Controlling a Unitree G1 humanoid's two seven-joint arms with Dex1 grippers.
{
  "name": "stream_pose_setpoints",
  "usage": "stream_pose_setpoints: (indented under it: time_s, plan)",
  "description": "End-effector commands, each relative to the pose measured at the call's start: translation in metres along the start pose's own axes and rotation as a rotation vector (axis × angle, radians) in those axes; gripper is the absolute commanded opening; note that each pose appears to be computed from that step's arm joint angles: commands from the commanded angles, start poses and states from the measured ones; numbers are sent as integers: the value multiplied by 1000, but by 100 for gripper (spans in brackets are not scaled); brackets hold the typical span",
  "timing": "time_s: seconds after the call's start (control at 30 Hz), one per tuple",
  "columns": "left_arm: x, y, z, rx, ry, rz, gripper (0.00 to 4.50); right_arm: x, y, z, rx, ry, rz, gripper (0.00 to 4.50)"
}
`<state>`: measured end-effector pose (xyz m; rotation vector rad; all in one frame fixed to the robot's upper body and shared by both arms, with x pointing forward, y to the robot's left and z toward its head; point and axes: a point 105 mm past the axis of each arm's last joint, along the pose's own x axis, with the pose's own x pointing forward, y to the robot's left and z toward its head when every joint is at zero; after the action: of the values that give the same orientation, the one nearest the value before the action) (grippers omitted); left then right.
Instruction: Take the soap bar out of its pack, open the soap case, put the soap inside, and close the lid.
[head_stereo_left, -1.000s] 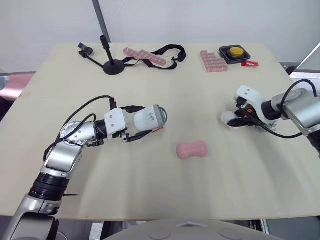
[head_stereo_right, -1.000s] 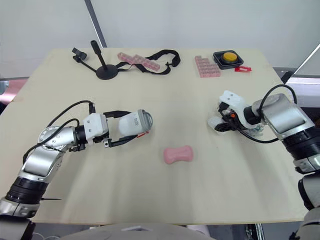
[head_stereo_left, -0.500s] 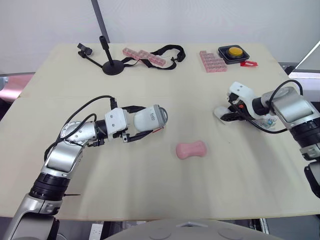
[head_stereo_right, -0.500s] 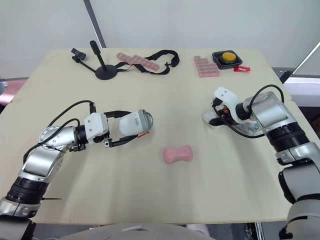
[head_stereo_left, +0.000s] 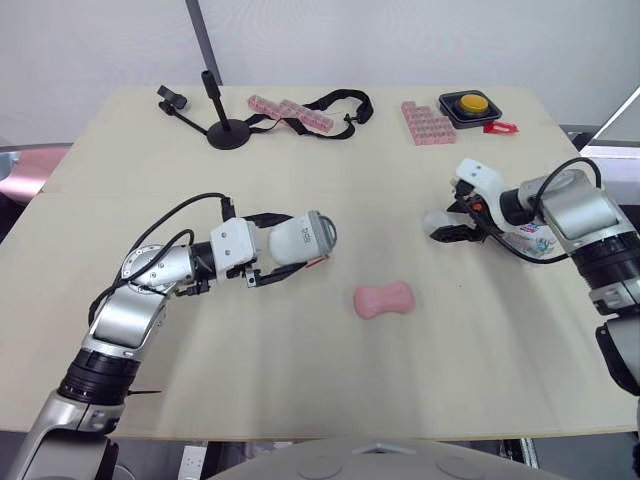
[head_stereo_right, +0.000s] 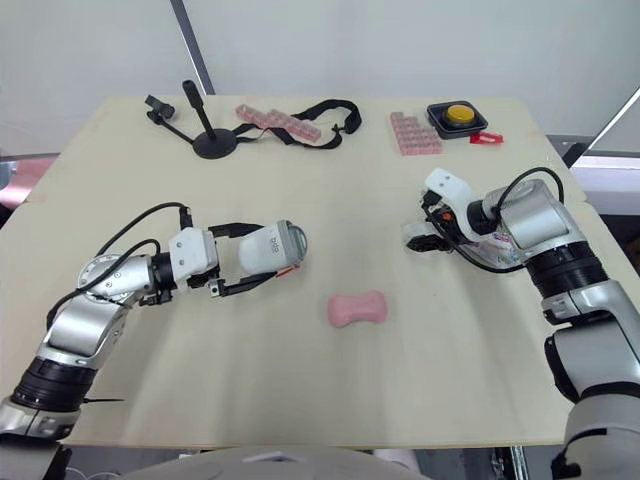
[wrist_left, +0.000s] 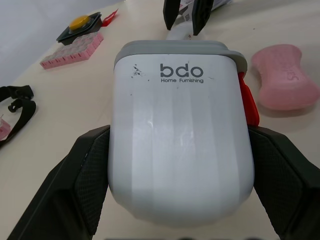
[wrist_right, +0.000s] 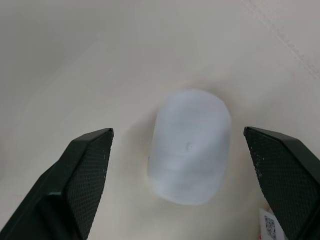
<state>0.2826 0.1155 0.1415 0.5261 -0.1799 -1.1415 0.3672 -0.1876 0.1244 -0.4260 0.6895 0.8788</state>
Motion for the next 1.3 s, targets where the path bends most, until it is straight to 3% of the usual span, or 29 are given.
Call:
stream_pose_setpoints:
  time_s: [0.03, 0.1, 0.2, 0.27, 0.57, 0.67, 1.0, 1.3]
  plan:
    - [-4, 4, 8, 18, -17, 15, 367, -17, -9, 19, -56, -137, -45, 447]
    - [-5, 5, 7, 8, -12, 13, 367, -26, -9, 24, -106, -220, -35, 447]
    - [-6, 8, 5, -25, 8, -18, 367, -54, 11, 33, -170, -495, 108, 447]
    - [-6, 11, 6, -28, 14, -28, 367, -65, 22, 23, -217, -569, 158, 447]
    - [-5, 11, 2, -41, 36, -100, 367, -75, 99, -55, -356, -561, 418, 447]
    - [-5, 8, 0, -60, 40, -129, 367, -78, 117, -65, -421, -592, 449, 447]
    - [-18, -9, -14, -170, 157, -302, 367, -77, 119, -60, -455, -674, 424, 447]
    - [-14, -5, -16, -86, 328, -433, 367, -65, 108, -52, -439, -670, 375, 447]
